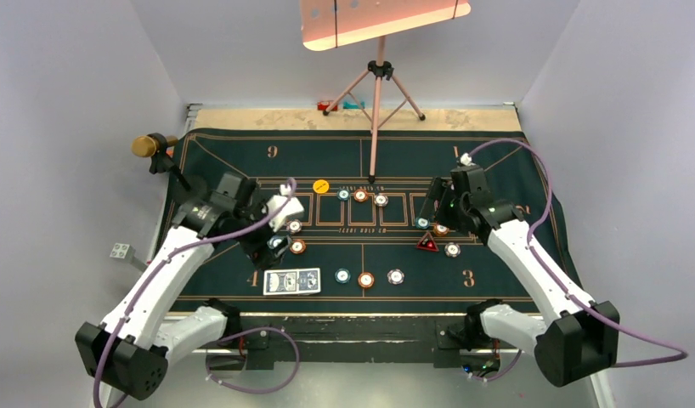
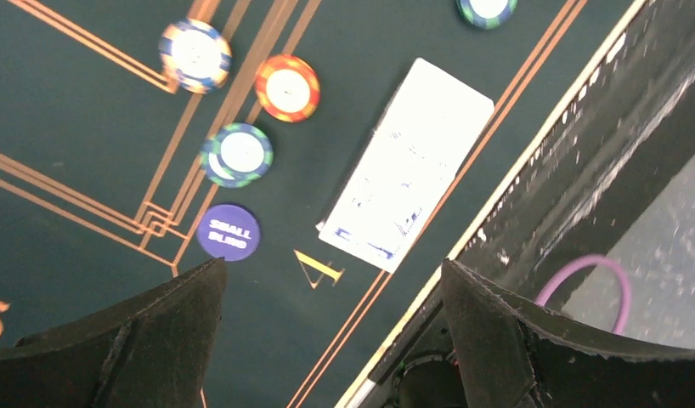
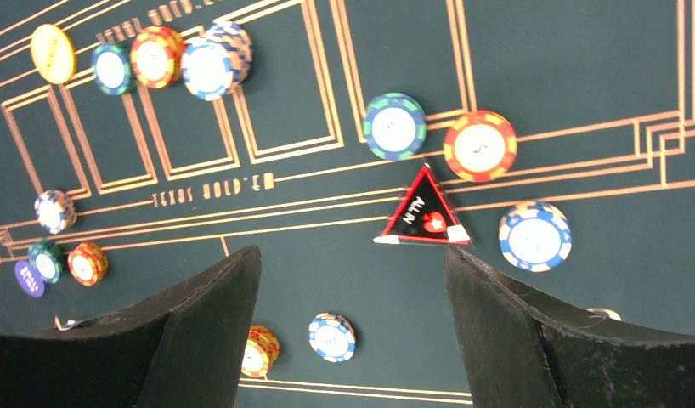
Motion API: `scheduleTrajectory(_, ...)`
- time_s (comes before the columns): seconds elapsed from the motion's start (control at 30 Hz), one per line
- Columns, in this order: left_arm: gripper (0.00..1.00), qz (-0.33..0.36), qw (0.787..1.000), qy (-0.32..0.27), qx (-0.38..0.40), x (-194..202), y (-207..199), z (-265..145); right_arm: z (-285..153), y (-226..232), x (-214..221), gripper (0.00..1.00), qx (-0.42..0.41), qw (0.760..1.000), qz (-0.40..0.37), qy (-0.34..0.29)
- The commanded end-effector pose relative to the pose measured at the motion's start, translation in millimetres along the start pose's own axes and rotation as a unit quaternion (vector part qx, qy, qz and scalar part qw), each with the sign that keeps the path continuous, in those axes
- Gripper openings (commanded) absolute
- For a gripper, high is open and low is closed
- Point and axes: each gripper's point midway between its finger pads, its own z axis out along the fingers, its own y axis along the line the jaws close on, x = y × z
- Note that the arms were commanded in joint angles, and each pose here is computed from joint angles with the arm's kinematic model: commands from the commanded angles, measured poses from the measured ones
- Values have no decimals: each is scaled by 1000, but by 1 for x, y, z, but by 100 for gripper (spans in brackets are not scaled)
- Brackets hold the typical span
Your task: Distribute texas hold em gaming equipment
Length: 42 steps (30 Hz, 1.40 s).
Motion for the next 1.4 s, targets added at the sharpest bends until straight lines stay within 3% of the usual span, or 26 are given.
scheduleTrajectory(0.0, 100, 81, 995, 52, 21, 27, -7, 27, -13, 41, -26, 82, -80, 995, -44, -39)
scheduleTrajectory(0.4, 100, 162, 983, 80, 32, 49, -17, 71, -21, 83, -45, 82, -166, 982, -73, -53)
scheduleTrajectory(0.8, 100, 232, 965, 113, 37, 65, -23, 104, -15, 89, -49, 83, -172, 981, -66, -53)
scheduleTrajectory(1.37, 100, 257, 955, 141, 35, 73, -31, 123, -9, 105, -54, 83, -197, 977, -65, -44)
